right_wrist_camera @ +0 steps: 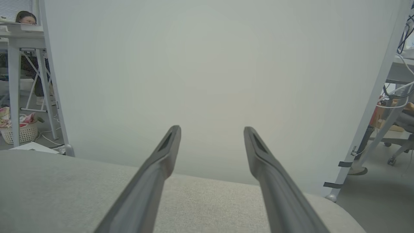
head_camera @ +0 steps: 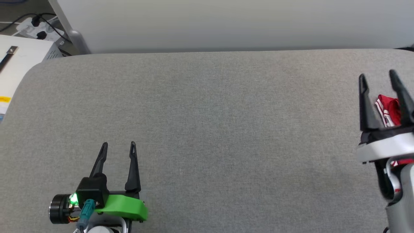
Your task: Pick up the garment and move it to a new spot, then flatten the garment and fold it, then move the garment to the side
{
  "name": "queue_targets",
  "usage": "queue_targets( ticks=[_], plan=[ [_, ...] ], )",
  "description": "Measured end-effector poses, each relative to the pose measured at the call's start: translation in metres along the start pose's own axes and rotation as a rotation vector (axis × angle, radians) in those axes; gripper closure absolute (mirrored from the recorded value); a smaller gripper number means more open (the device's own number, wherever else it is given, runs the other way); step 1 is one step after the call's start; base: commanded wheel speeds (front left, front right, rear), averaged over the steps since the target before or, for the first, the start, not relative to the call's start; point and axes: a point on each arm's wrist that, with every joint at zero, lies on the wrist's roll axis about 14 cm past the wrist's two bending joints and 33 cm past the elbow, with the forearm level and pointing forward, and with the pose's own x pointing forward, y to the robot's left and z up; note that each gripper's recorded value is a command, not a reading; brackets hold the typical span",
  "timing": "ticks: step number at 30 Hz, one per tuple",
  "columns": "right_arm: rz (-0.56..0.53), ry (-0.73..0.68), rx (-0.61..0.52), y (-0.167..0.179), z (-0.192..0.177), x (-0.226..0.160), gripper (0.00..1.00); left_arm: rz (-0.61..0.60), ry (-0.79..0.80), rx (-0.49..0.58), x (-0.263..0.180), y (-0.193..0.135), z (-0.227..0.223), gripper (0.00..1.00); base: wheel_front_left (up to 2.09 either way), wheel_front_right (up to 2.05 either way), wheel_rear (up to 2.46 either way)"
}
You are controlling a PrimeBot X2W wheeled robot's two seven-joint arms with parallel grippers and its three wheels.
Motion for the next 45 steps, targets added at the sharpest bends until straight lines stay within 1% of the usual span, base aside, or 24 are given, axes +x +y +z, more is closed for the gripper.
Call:
queue_targets(
  ticks=[4,11,15,21,31,32,45],
  plan=[
    [0.006,0.045,0.071,0.022,-0.015,-0.019,0.00,0.018,-0.012,0.001,-0.006,0.006,0.005,0.00,0.00,0.00,0.00],
    [0.003,0.137,0.136,0.042,-0.038,-0.055,0.00,0.030,-0.013,-0.010,-0.018,0.010,0.007,0.00,0.00,0.00,0.00],
    [-0.006,0.178,0.157,0.047,-0.048,-0.074,0.00,0.034,-0.017,-0.017,-0.021,0.010,0.009,0.00,0.00,0.00,0.00],
    [-0.017,0.206,0.161,0.048,-0.051,-0.092,0.00,0.029,-0.011,-0.030,-0.026,0.009,0.007,0.00,0.00,0.00,0.00],
    [-0.023,0.228,0.161,0.048,-0.055,-0.103,0.00,0.017,-0.001,-0.038,-0.029,0.006,0.004,0.00,0.00,0.00,0.00],
    [-0.023,0.229,0.162,0.049,-0.055,-0.103,1.00,0.017,0.000,-0.038,-0.029,0.005,0.004,1.00,0.00,0.00,0.00],
    [-0.023,0.242,0.161,0.049,-0.056,-0.104,1.00,0.016,0.010,-0.037,-0.028,0.005,0.003,1.00,0.00,0.00,0.00]
  ],
)
